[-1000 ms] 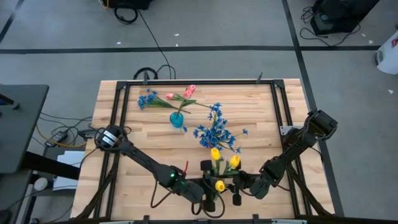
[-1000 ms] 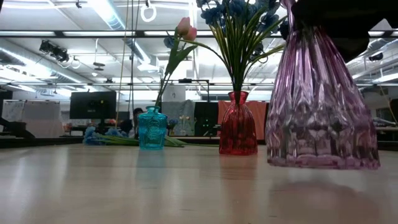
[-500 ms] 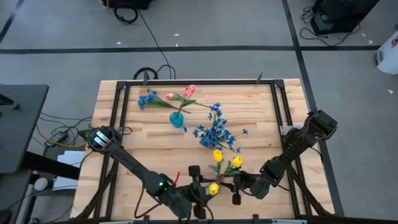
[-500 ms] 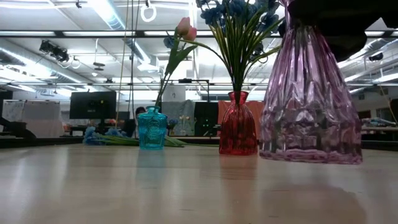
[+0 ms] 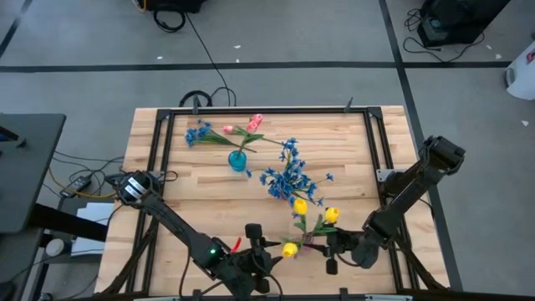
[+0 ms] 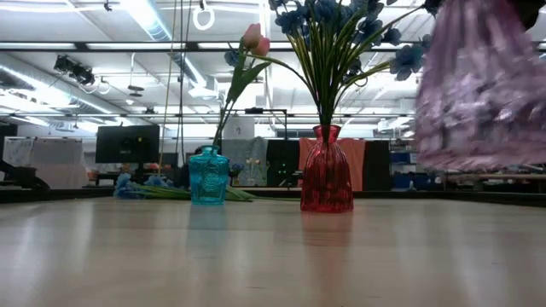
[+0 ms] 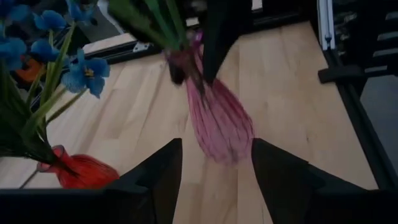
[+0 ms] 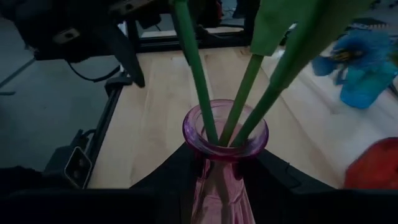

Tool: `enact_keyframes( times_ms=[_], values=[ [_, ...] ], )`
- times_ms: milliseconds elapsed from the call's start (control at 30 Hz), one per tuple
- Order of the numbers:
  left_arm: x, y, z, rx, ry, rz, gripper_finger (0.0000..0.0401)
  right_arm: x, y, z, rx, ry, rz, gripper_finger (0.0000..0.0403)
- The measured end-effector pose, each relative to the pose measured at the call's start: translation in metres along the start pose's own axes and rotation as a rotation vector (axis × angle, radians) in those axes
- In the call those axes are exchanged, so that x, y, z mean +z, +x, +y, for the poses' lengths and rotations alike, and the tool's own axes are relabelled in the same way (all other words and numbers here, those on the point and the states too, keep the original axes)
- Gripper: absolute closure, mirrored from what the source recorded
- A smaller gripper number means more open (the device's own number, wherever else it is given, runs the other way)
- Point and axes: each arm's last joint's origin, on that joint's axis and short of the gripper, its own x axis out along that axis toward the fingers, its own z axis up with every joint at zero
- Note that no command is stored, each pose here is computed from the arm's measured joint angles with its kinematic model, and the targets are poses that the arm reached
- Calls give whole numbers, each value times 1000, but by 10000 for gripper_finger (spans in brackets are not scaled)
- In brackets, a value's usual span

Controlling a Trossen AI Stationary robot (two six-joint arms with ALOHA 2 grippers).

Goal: Sort flowers into vase by color
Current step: Put the yellow flower into the pink vase

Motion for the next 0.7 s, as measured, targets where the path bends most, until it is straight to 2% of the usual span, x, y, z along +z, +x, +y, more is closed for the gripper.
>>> enact_keyframes(
  times_ms=[167,367,433,700],
  values=[
    [-16,5,-2,-11,-9,1,213,8,-28,0,-13,-15,-19,281],
    [-39,25,1,-158,-117,-80,220,14,-55,-21,-47,83,58,281],
    [-43,34,8,-176,-122,-115,220,13,-59,-31,-100,97,90,281],
    [-54,46,58,-169,15,-118,220,12,-71,-72,-336,136,125,281]
  ],
)
